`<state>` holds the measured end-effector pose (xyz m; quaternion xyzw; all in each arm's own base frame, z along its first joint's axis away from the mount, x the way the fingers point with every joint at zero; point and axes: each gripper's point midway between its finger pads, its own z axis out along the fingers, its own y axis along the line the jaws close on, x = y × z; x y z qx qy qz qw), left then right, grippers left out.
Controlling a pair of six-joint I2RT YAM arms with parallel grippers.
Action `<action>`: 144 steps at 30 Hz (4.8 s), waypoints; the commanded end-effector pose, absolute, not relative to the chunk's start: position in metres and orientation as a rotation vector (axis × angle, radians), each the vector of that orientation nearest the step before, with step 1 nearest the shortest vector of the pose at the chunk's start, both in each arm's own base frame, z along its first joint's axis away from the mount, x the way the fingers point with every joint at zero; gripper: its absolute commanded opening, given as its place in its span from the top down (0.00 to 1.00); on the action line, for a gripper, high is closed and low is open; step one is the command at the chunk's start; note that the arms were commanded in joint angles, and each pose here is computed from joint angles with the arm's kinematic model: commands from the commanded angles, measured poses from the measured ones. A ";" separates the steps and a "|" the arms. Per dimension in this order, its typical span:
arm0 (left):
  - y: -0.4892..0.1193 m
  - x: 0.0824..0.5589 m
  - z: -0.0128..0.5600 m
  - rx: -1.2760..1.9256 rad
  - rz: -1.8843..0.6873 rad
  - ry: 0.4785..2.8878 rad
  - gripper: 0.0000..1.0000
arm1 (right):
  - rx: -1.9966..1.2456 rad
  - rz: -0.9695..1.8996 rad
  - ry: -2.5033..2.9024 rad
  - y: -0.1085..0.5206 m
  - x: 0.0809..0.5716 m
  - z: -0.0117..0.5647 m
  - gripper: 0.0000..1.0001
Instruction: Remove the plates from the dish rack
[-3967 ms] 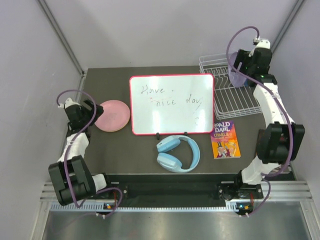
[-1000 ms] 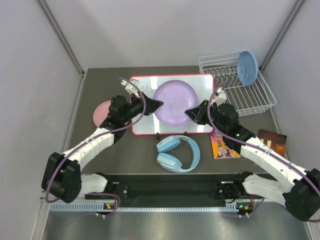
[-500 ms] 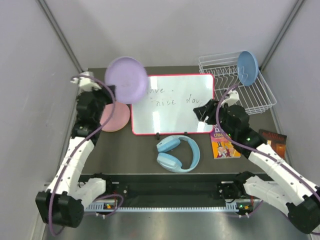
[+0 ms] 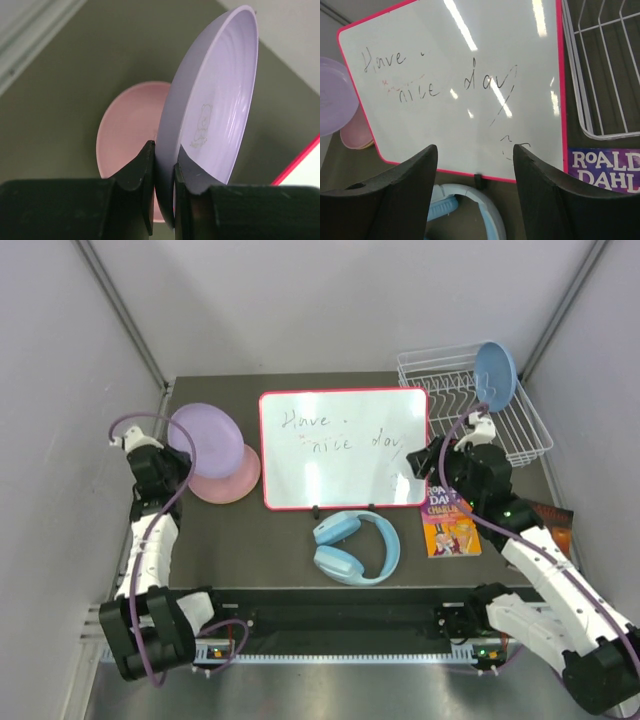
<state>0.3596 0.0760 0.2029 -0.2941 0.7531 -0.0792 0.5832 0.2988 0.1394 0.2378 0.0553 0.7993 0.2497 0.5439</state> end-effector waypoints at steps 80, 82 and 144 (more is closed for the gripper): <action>-0.041 0.388 0.227 -0.337 -0.836 1.746 0.01 | 0.394 -1.116 1.505 -0.135 0.554 0.299 1.00; -0.042 0.387 0.227 -0.333 -0.835 1.746 0.01 | 0.438 -1.112 1.434 -0.133 0.538 0.317 1.00; -0.191 0.337 0.292 0.020 -0.757 1.632 1.00 | 0.076 0.718 1.798 0.191 0.257 0.272 0.39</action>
